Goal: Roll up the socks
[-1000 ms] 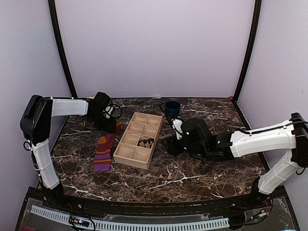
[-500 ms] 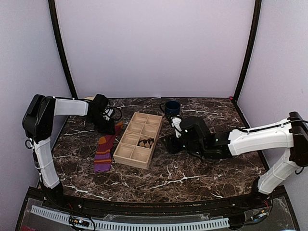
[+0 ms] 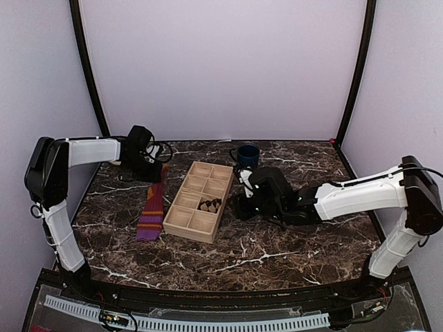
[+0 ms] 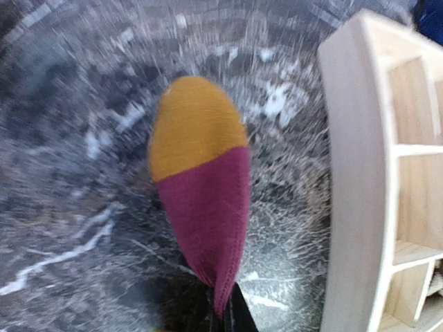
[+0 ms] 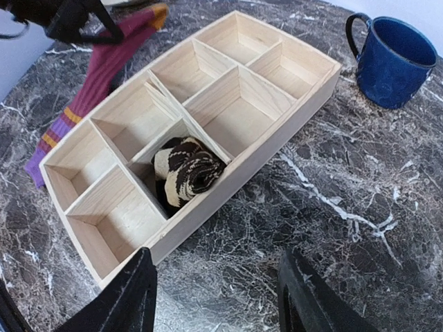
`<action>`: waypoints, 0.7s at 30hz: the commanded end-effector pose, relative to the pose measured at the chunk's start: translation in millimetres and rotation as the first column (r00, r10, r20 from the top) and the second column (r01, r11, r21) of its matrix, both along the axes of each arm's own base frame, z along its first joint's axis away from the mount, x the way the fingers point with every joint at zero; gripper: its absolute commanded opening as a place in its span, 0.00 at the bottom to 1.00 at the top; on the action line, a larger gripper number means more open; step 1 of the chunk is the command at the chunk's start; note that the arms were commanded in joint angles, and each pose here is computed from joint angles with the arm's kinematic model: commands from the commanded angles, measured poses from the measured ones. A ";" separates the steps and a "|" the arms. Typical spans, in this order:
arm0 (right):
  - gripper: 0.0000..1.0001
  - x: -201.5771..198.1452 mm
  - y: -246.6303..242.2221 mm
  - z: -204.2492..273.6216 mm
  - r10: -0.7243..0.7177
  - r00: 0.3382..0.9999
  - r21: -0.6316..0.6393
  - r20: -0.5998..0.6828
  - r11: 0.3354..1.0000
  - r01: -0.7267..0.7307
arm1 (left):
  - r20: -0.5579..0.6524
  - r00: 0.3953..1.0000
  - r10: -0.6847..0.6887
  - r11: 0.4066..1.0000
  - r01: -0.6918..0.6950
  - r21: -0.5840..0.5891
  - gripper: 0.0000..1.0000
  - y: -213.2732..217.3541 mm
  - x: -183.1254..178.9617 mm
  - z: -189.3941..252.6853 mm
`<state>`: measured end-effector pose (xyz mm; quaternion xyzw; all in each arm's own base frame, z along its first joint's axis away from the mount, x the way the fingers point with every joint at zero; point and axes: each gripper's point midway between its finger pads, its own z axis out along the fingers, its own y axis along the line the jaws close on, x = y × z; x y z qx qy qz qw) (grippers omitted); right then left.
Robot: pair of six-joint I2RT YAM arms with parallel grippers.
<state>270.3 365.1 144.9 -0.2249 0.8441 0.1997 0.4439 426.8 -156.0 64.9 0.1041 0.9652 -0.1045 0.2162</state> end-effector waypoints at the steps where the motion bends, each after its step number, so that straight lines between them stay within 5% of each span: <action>1: 0.56 9.4 13.1 -18.6 -0.004 0.998 -0.027 -0.055 1.000 0.003 | 0.248 0.968 0.028 0.999 -0.022 -0.025 0.00 7.0 17.9 103.0; 10: 0.56 7.4 29.1 -64.0 0.000 0.983 -0.080 -0.185 0.997 -0.015 | 0.433 0.898 0.080 0.992 -0.027 -0.126 0.00 10.6 -14.5 212.5; 21: 0.56 -2.7 69.3 -85.9 0.097 0.956 -0.083 -0.275 0.989 -0.124 | 0.556 0.825 -0.101 0.952 0.243 -0.189 0.00 -43.8 -87.8 287.2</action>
